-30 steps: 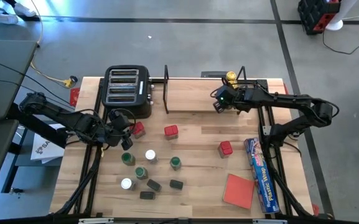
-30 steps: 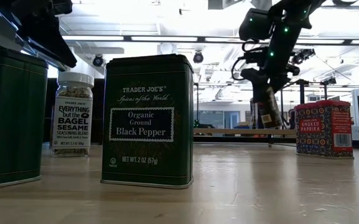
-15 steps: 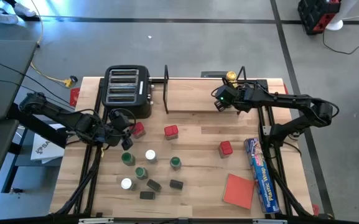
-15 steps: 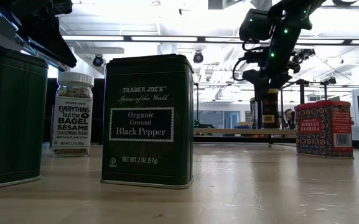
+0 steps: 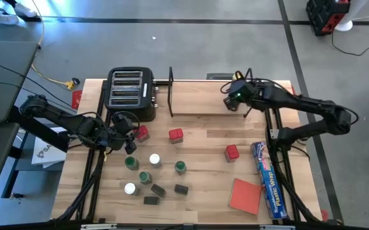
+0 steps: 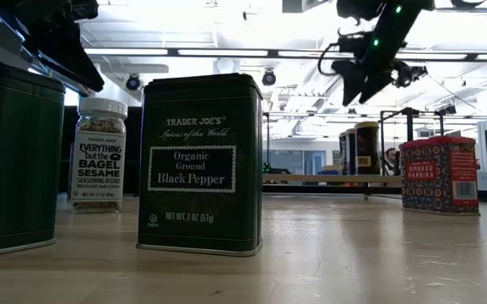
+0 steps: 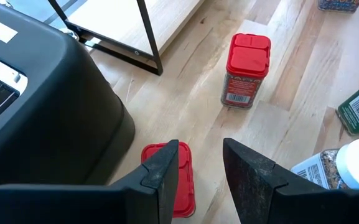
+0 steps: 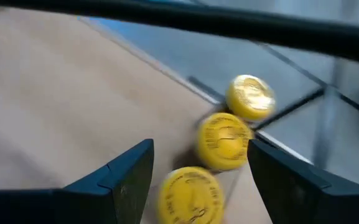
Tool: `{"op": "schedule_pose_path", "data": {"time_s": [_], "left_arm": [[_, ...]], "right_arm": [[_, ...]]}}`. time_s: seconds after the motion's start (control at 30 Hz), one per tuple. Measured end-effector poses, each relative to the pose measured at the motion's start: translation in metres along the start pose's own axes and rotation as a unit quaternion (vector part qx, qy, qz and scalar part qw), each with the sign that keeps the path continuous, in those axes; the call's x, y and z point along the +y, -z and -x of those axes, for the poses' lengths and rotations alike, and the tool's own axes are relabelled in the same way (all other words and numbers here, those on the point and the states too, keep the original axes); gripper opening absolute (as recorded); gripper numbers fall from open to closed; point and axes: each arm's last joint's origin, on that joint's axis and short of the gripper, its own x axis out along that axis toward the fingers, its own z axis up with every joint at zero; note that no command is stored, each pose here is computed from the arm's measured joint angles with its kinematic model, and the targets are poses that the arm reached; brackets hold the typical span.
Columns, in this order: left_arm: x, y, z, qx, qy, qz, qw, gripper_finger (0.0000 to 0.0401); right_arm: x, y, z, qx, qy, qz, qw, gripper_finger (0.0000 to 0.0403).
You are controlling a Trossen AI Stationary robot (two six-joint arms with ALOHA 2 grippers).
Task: Shelf spices
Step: Put the yellow seasoning bottle on the shelf aligned with the other yellow seasoning bottles
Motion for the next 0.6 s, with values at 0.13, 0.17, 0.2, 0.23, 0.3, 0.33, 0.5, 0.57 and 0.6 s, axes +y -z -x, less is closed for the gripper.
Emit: {"op": "schedule_pose_path", "data": {"time_s": [0.13,0.17,0.2,0.23,0.3,0.33,0.5,0.57,0.6], "left_arm": [[0.0,0.0,0.0,-0.001,0.0,0.0,1.0,0.0119],[0.0,0.0,0.0,-0.002,-0.001,0.0,1.0,0.0119],[0.0,0.0,0.0,-0.003,-0.003,0.0,1.0,0.0119],[0.0,0.0,0.0,-0.003,-0.003,0.0,1.0,0.0119],[0.0,0.0,0.0,-0.004,-0.004,0.0,1.0,0.0119],[0.0,0.0,0.0,-0.004,-0.004,0.0,1.0,0.0119],[0.0,0.0,0.0,-0.004,-0.004,0.0,1.0,0.0119],[0.0,0.0,0.0,-0.004,-0.004,0.0,1.0,0.0119],[0.0,0.0,0.0,-0.004,-0.004,0.0,1.0,0.0119]], "right_arm": [[0.003,-0.002,0.012,0.03,-0.155,0.006,0.987,0.0229],[0.004,-0.001,0.012,0.044,-0.192,0.004,0.98,0.0217],[0.006,0.001,0.012,0.059,-0.216,0.004,0.975,0.0204],[0.007,0.003,0.01,0.074,-0.22,0.004,0.973,0.019],[0.008,0.007,0.004,0.103,-0.198,0.01,0.975,0.0161],[0.009,0.009,0.0,0.11,-0.176,0.016,0.978,0.0148],[0.015,0.01,-0.018,0.127,-0.108,0.022,0.986,0.0108],[0.016,0.011,-0.023,0.131,-0.089,0.011,0.987,0.0103],[0.015,0.011,-0.025,0.134,-0.08,0.008,0.988,0.0102]]}}
